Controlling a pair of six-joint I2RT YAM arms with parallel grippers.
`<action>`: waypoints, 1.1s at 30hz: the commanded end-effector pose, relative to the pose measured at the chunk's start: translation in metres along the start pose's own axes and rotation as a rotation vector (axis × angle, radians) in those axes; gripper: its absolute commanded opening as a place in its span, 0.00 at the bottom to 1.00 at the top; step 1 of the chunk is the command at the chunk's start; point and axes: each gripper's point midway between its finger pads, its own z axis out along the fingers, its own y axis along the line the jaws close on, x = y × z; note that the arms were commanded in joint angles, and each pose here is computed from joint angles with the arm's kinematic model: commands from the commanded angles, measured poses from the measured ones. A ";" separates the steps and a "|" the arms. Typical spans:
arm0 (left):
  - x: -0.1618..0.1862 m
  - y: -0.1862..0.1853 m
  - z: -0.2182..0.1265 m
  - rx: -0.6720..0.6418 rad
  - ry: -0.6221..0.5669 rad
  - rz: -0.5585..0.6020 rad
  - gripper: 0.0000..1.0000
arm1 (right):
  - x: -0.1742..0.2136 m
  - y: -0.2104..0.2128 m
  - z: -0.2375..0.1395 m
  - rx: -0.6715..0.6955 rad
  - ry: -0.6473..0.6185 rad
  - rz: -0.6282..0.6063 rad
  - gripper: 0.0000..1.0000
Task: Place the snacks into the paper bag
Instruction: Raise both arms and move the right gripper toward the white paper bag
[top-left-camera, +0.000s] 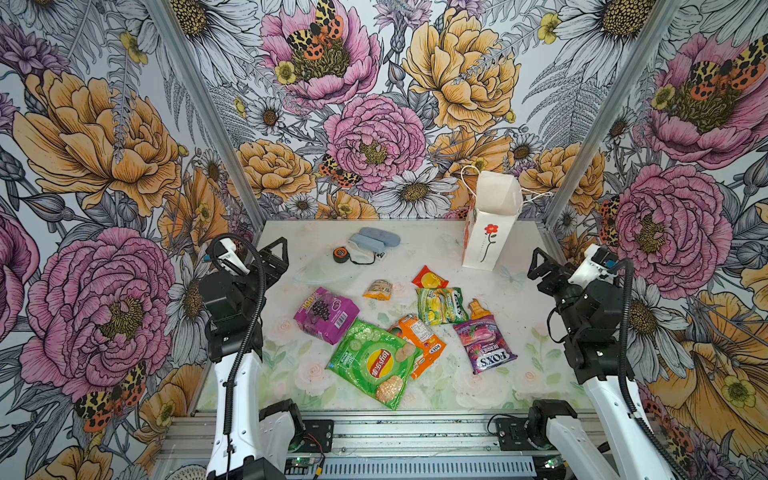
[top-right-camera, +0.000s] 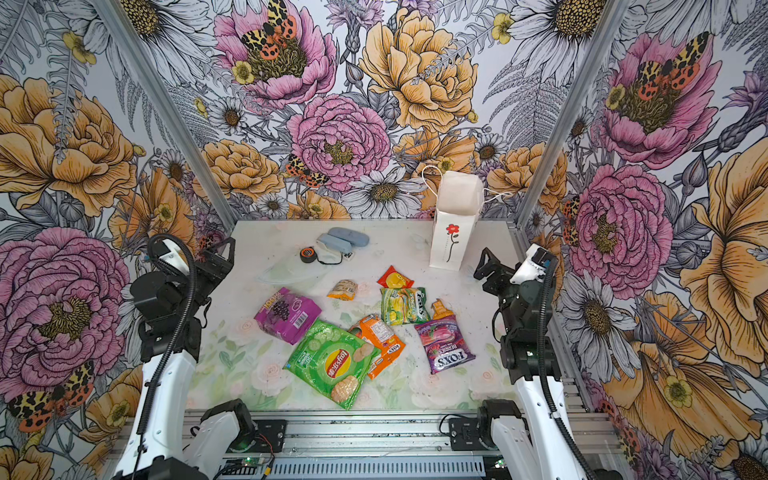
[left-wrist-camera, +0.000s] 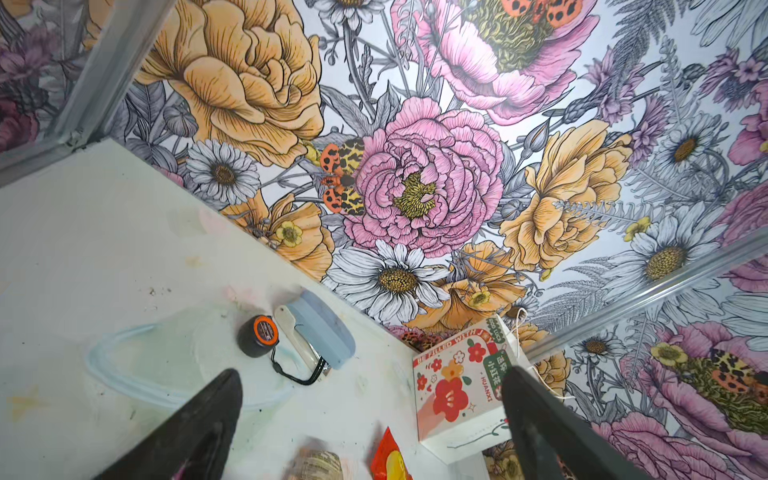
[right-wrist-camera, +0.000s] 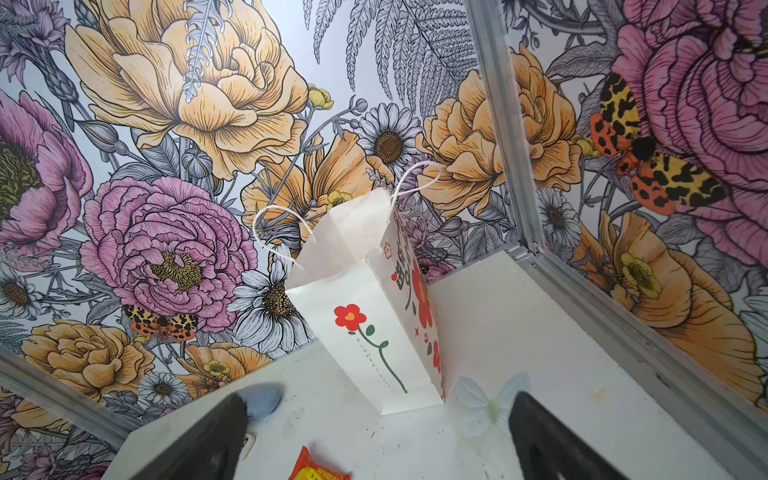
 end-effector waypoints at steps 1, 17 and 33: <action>0.015 0.003 0.004 -0.067 0.106 0.036 0.99 | -0.007 0.005 0.004 0.015 0.046 0.016 0.97; 0.103 -0.065 0.008 -0.123 0.375 0.577 0.99 | -0.065 -0.004 0.091 0.313 0.230 -0.031 0.89; 0.098 -0.041 -0.006 -0.242 0.333 0.674 0.99 | -0.037 -0.024 0.208 0.415 0.472 -0.069 0.84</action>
